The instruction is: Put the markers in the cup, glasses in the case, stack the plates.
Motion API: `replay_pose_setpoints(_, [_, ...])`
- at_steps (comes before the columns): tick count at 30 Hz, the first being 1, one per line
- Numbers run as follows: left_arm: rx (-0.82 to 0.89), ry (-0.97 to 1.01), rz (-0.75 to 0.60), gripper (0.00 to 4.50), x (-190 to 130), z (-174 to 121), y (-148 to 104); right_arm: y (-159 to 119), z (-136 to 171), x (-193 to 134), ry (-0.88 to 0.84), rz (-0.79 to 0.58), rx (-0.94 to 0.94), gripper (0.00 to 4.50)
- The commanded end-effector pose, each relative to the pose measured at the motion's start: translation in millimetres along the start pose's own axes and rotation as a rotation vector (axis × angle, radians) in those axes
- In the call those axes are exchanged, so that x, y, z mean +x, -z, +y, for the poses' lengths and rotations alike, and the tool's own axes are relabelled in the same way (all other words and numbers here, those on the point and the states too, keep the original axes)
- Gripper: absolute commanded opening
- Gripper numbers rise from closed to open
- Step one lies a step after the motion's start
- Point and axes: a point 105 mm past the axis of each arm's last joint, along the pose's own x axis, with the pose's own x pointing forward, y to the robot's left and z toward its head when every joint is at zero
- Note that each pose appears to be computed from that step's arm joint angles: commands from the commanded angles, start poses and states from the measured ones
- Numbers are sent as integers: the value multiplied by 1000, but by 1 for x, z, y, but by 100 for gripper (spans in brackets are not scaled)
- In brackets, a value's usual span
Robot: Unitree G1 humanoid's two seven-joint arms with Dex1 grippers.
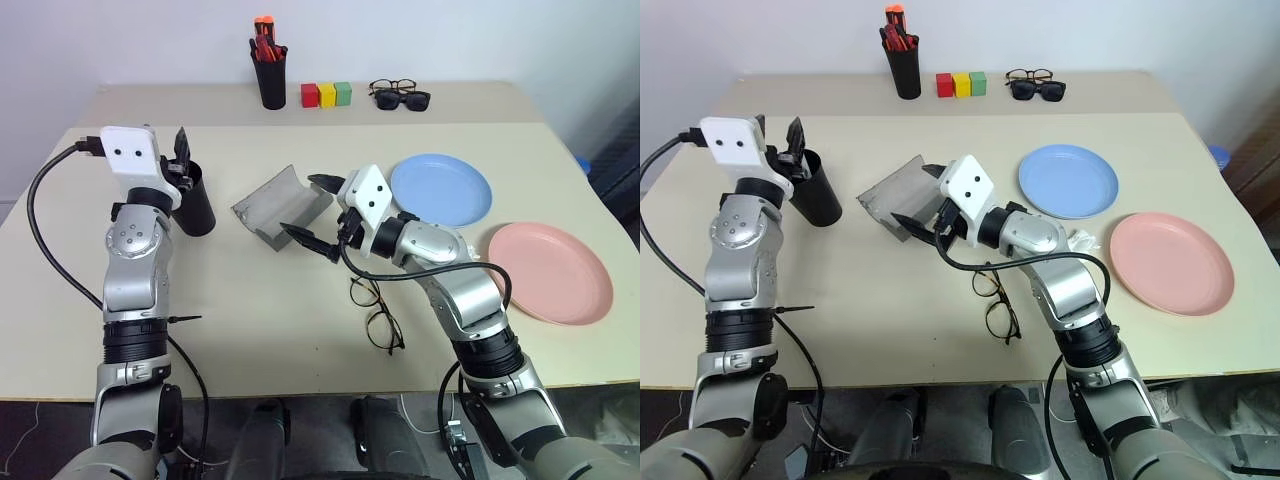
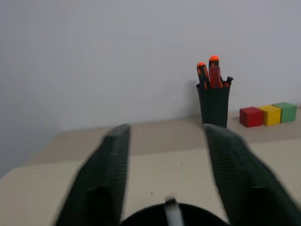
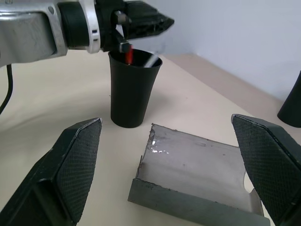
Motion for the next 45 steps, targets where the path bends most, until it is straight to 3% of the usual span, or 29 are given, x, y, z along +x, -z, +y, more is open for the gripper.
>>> replay_pose_setpoints(1, [-38,-4,-95,244,2,3,-26,-13,-2,-3,0,-37,-35,450])
replay_pose_setpoints(4, [-106,158,-99,244,1,-23,-37,-11,-8,-8,9,-21,-53,450])
replay_pose_setpoints(7, [-142,469,-2,326,-12,-74,-38,-10,-19,-20,35,6,-77,450])
replay_pose_setpoints(9, [-83,640,181,424,-26,-101,-16,-7,-26,-32,43,44,-96,450])
replay_pose_setpoints(10, [-49,697,280,444,-33,-109,-1,-5,-27,-38,42,62,-104,450])
replay_pose_setpoints(15, [-34,769,618,444,-49,-121,48,-1,-28,-51,40,106,-119,450])
replay_pose_setpoints(19, [-27,802,697,444,-50,-129,67,-2,-24,-54,51,113,-116,450])
replay_pose_setpoints(22, [-52,831,695,372,-50,-134,70,-2,-20,-55,57,114,-108,450])
replay_pose_setpoints(29, [-20,926,602,21,-49,-135,62,0,-16,-59,75,127,-95,450])
replay_pose_setpoints(30, [3,952,577,5,-50,-135,60,0,-16,-59,75,129,-95,450])
replay_pose_setpoints(33, [45,1062,481,5,-57,-136,47,0,-16,-61,75,134,-95,450])
replay_pose_setpoints(36, [193,1312,338,5,-86,-133,33,3,-19,-66,81,163,-81,450])
replay_pose_setpoints(40, [337,1436,380,5,-103,-119,47,12,-21,-79,79,243,-7,450])
replay_pose_setpoints(44, [317,1516,421,5,-110,-113,52,26,-14,-101,81,338,132,450])
replay_pose_setpoints(45, [316,1519,420,56,-110,-113,52,30,-11,-107,77,362,167,450])
